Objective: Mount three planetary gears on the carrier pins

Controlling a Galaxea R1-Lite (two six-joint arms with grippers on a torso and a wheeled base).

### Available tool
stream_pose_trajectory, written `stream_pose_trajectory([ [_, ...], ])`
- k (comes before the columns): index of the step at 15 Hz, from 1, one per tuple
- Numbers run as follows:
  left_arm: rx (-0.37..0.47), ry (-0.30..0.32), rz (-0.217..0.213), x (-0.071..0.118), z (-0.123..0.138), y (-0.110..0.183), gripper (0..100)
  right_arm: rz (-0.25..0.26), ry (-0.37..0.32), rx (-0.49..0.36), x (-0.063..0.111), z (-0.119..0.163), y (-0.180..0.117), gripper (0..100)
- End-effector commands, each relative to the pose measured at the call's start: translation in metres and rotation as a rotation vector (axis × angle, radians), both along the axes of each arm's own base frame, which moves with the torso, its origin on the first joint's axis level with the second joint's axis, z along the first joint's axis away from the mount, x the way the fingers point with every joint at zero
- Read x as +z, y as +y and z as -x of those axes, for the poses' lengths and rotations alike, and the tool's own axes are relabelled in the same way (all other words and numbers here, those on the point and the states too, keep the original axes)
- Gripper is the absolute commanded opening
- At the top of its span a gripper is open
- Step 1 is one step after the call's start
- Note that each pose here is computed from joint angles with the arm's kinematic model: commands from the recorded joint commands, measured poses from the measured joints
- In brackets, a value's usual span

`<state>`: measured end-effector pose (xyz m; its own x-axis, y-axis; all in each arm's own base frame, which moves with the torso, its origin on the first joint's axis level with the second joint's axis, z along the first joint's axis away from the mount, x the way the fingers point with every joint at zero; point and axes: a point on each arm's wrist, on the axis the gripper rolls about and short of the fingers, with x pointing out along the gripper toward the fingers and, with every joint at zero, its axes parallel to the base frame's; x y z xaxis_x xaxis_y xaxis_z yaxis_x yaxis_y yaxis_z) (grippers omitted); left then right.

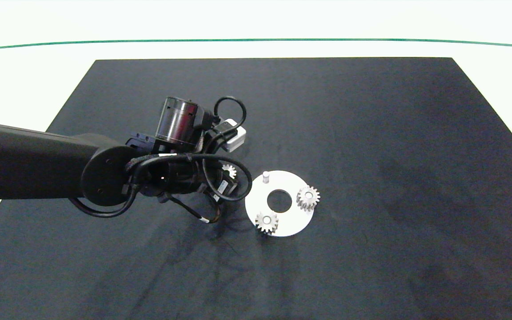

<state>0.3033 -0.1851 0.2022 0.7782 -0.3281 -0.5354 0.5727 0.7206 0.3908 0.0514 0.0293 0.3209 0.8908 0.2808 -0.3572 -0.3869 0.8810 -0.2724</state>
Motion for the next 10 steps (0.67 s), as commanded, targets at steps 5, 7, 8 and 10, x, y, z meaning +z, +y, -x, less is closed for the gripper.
stream_pose_trajectory([
  [5,-0.003,0.004,-0.006,-0.002,0.001,0.000,15,0.004,0.003,0.000,0.000,0.000,0.000,100],
  [7,-0.005,0.004,-0.006,0.000,0.003,-0.001,11,0.004,0.003,0.000,0.000,0.000,0.000,100],
  [8,-0.008,-0.002,-0.003,0.002,0.004,-0.001,10,0.004,0.003,0.000,0.000,0.000,0.000,100],
  [10,-0.011,-0.018,0.006,0.009,0.008,0.001,10,0.006,0.004,0.002,-0.001,0.000,0.000,100],
])
